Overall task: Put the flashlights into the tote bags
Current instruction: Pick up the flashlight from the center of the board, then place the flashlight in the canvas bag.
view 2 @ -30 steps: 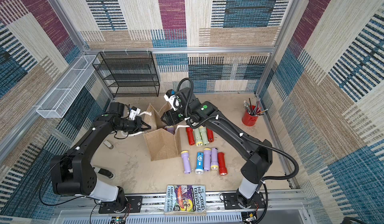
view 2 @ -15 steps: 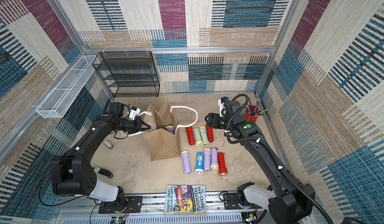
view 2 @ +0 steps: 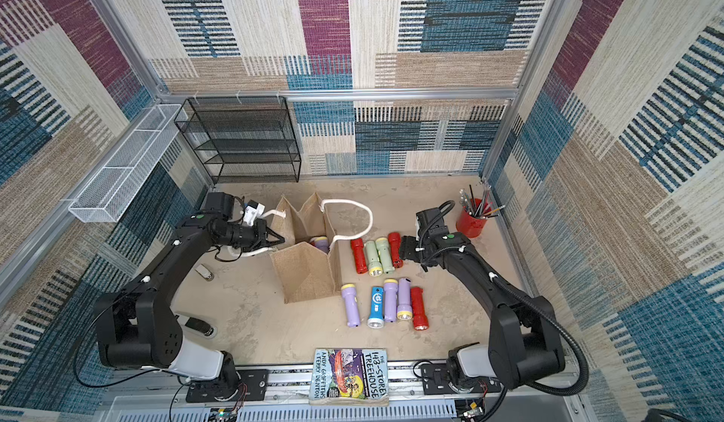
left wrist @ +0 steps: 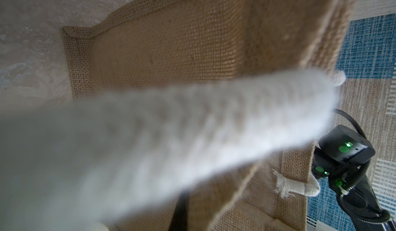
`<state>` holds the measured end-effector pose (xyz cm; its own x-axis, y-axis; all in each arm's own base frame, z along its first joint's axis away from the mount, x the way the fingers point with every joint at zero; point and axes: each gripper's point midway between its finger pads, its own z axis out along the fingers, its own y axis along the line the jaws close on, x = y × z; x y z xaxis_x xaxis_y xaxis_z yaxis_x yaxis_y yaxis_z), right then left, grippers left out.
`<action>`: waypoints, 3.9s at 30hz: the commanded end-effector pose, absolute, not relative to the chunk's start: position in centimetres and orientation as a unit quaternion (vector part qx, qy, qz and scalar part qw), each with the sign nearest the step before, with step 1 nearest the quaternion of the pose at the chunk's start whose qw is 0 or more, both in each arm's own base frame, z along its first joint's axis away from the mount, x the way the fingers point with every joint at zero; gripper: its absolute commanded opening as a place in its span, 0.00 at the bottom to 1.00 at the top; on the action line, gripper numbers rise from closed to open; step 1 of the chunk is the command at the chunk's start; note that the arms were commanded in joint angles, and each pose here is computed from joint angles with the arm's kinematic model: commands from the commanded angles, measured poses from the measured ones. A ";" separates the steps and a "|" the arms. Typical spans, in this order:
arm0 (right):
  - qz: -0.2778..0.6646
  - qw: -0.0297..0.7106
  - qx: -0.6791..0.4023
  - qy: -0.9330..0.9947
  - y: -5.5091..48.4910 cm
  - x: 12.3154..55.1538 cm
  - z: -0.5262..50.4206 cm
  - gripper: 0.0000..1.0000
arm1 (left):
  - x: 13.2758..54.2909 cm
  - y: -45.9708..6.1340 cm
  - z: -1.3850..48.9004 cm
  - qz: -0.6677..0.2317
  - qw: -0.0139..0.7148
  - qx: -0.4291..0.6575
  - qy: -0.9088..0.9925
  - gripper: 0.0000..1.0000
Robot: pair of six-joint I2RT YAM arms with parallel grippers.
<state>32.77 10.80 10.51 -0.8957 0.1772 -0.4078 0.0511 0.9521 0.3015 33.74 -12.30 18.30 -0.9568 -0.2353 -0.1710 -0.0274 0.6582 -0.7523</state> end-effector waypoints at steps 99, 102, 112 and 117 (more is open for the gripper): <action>0.315 0.250 -0.361 0.841 45.1 33.0 22.8 0.34 | 33.4 -12.9 19.6 -0.432 0.135 -0.053 0.890 0.03; 0.303 0.222 -0.365 0.852 44.3 32.0 20.4 0.33 | 33.3 -12.9 19.7 -0.431 0.135 -0.052 0.890 0.03; 0.287 0.172 -0.347 0.876 41.5 29.2 15.6 0.34 | 33.4 -13.0 19.7 -0.433 0.136 -0.052 0.889 0.03; 0.269 0.155 -0.335 0.889 41.3 29.6 13.7 0.34 | 33.4 -12.9 19.4 -0.432 0.132 -0.054 0.890 0.03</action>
